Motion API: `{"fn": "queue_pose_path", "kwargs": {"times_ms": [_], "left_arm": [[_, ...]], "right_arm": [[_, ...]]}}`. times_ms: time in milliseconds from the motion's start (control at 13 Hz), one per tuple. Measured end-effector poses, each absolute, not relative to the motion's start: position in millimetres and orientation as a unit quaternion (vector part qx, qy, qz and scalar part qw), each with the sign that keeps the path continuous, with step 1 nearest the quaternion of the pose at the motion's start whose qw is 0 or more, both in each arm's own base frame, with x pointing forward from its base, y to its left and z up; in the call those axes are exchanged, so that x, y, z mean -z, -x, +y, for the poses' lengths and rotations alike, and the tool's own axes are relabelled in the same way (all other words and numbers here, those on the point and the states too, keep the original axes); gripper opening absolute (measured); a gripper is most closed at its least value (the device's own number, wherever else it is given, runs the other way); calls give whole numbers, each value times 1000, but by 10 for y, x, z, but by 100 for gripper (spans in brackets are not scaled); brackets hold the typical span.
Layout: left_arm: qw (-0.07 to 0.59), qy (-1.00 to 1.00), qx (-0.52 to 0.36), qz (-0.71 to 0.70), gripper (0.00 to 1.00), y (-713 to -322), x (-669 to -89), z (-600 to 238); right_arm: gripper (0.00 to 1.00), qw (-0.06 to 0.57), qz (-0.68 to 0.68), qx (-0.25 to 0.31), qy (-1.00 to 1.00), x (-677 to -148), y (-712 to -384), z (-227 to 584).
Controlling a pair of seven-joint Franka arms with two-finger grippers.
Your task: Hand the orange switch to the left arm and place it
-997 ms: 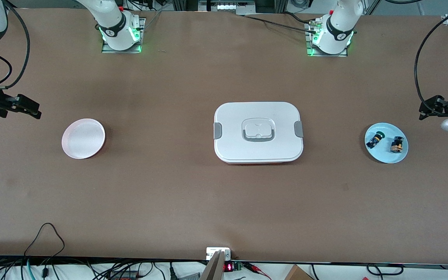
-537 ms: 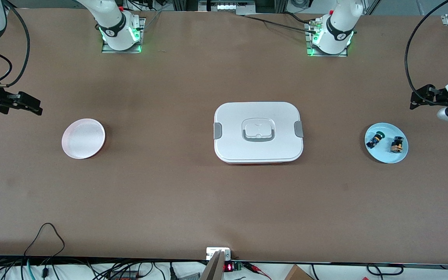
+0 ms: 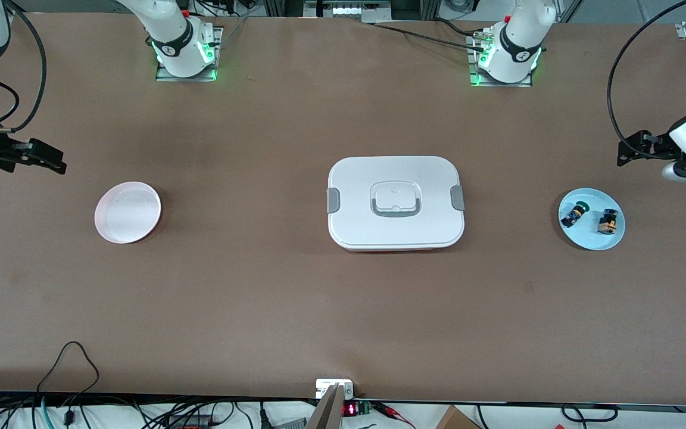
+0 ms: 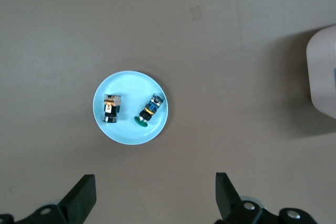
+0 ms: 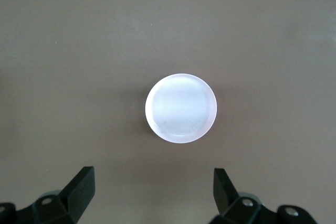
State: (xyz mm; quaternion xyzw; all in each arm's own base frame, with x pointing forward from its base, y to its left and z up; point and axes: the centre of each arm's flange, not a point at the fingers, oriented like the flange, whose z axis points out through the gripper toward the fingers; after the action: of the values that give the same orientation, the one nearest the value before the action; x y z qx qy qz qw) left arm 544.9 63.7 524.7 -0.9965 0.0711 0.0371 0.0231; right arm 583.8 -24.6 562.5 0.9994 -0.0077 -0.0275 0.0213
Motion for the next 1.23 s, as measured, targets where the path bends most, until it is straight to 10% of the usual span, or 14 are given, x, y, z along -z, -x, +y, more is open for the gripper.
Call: {"fn": "queue_pose_path", "kwargs": {"times_ms": [1227], "left_arm": [[10, 998, -59, 5, 100, -5372, -5324, 542]], "right_arm": [[100, 21, -8, 27, -999, -5659, -5835, -244]]}}
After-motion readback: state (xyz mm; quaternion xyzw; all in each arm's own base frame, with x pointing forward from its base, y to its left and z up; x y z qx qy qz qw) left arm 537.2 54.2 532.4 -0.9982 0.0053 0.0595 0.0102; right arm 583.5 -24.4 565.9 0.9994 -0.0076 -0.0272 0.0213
